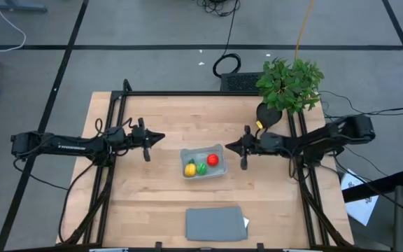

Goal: Pick and placing Produce into tupperware
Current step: Adjust the gray bin on the table

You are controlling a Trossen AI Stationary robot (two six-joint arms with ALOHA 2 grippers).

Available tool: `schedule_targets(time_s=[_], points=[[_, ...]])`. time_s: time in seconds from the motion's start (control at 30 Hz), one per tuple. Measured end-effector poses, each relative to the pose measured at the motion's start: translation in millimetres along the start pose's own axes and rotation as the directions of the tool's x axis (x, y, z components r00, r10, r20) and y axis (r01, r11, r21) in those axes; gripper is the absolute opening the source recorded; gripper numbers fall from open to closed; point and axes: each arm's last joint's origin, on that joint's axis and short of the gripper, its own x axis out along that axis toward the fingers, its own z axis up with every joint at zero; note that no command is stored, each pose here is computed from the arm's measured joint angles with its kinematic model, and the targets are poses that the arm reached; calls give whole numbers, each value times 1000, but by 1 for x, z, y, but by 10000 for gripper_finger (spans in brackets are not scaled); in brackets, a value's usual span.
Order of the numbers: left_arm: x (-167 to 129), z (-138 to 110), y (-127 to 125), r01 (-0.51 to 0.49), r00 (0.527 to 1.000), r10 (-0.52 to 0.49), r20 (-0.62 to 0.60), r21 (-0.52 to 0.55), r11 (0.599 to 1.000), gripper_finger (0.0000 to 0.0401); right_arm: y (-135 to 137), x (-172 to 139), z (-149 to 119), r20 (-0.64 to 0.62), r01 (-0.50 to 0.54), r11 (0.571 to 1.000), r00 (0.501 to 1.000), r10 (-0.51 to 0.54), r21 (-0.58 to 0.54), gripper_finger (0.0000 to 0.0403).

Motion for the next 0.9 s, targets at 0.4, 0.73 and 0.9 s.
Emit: schedule_targets(time_s=[0.4, 0.73, 0.9], points=[[0, 0, 0, 2, 1000, -2, 0, 0, 1000, 26, -12, 29, 4, -53, 62, 998, 997, -61, 6, 0], [0, 0, 0, 2, 1000, -2, -2, 1, 1000, 26, -32, 34, 3, -62, 143, 989, 988, -141, 31, 0], [0, 0, 0, 2, 1000, -2, -2, 19, 1000, 26, -35, 33, -1, -107, 128, 991, 987, -124, 30, 0]])
